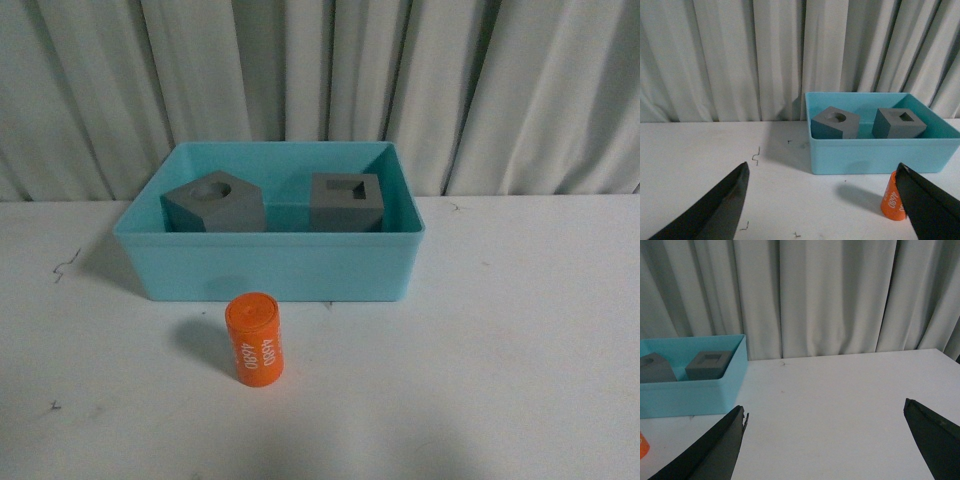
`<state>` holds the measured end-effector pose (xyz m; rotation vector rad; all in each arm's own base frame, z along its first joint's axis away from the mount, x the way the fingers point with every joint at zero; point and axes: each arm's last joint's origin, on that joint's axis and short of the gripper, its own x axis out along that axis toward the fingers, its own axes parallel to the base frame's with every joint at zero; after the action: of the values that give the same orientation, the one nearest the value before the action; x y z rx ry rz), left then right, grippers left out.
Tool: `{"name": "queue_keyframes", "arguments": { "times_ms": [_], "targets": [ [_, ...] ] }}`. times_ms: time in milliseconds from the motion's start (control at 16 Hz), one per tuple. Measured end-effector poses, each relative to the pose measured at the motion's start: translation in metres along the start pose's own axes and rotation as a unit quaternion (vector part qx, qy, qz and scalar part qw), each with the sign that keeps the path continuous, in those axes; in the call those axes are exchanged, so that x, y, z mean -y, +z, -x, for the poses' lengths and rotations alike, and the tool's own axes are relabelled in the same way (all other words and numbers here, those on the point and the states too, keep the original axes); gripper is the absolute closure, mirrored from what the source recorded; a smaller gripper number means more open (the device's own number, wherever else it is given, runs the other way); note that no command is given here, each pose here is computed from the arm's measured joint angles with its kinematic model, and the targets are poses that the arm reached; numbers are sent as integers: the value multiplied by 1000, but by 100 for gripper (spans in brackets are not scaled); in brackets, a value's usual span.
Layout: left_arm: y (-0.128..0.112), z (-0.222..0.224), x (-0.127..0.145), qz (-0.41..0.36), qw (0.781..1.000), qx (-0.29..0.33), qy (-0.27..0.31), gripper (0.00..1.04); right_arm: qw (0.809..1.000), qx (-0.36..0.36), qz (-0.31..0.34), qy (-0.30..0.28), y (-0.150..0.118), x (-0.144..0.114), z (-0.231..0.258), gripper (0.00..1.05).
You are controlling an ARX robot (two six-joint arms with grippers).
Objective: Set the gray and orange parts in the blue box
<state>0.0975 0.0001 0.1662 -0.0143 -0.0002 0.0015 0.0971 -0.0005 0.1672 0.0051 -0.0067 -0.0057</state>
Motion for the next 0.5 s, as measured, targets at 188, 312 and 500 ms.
{"name": "queue_keyframes", "arguments": {
  "times_ms": [188,312,500],
  "targets": [
    [0,0,0,0,1000,0,0,7,983,-177,-35,-25,1,7,-6,6],
    [0,0,0,-1,1000,0,0,7,986,-164,-20,-13,55,62,-68,6],
    [0,0,0,-1,1000,0,0,7,966,-206,27,155,63,68,-128,6]
  ]
}}
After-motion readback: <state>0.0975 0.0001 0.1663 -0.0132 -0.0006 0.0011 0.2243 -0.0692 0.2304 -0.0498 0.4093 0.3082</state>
